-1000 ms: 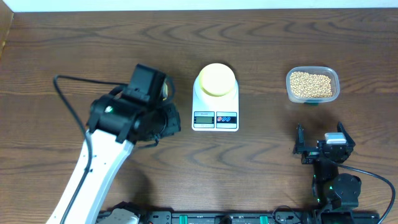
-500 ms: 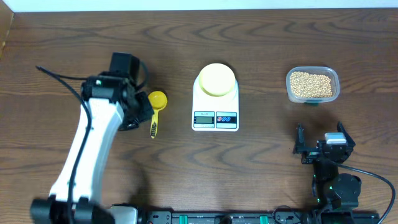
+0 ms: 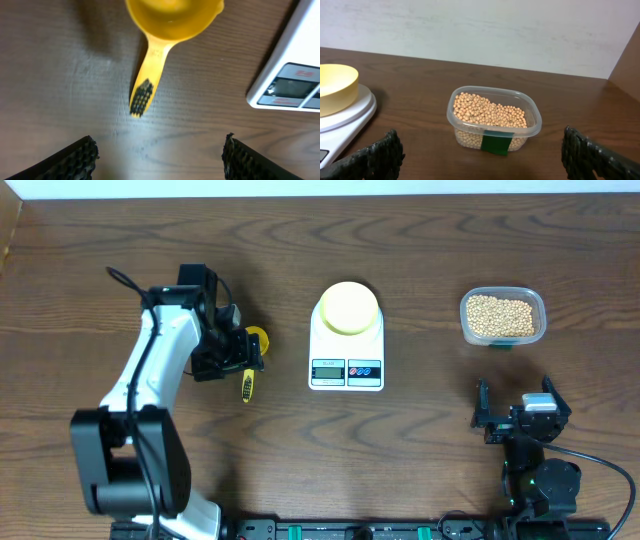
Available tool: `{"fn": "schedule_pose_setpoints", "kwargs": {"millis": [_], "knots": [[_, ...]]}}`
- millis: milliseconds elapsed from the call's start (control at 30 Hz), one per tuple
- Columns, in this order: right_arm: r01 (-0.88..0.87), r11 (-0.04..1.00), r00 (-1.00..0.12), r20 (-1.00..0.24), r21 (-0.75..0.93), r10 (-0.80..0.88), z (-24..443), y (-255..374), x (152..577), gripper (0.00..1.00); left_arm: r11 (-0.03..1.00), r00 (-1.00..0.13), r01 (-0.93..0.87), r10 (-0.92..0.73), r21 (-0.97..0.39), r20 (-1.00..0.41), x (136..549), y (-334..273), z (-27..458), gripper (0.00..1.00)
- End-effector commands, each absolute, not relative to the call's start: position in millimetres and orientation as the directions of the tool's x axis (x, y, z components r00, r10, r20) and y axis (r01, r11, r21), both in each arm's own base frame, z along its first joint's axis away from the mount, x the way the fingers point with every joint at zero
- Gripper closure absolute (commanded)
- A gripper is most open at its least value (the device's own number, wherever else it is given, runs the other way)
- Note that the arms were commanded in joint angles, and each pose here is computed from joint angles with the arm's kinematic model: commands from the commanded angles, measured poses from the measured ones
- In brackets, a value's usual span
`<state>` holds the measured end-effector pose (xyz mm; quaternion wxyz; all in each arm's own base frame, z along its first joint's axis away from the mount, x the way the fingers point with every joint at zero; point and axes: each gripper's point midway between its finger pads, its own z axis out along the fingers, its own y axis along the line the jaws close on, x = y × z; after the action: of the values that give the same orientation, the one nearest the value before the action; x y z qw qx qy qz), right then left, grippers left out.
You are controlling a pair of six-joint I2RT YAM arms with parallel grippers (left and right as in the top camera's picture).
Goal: Scoop item into bowl and weigh 50g on scale
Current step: 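Lower the left gripper and close it on the yellow scoop handle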
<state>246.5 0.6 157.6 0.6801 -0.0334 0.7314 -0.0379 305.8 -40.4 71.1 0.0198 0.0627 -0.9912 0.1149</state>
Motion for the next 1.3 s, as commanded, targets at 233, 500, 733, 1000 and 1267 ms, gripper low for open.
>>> {"fn": "schedule_pose_setpoints", "kwargs": {"millis": [233, 500, 733, 1000, 1267], "knots": [[0.003, 0.996, -0.072, -0.993, -0.094, -0.093, 157, 1, 246, 0.01, 0.946, -0.994, 0.004, 0.038, -0.324, 0.100, 305, -55, 41, 0.19], [0.003, 0.996, -0.073, -0.993, -0.094, -0.093, 157, 1, 246, 0.01, 0.946, -0.998, 0.020, 0.039, -0.323, 0.052, 307, -54, 15, 0.18], [0.003, 0.996, -0.073, -0.993, -0.094, -0.093, 157, 1, 246, 0.01, 0.947, -1.000, 0.025, 0.027, -0.322, 0.003, 308, -50, -5, 0.19], [0.003, 0.996, -0.072, -0.993, -0.094, -0.093, 157, 1, 246, 0.01, 0.946, -1.000, 0.027, 0.026, -0.324, -0.008, 307, -51, -10, 0.46], [0.003, 0.996, -0.072, -0.993, -0.094, -0.093, 157, 1, 246, 0.01, 0.946, -1.000, 0.027, 0.026, -0.324, -0.007, 307, -51, -10, 0.52]]}}
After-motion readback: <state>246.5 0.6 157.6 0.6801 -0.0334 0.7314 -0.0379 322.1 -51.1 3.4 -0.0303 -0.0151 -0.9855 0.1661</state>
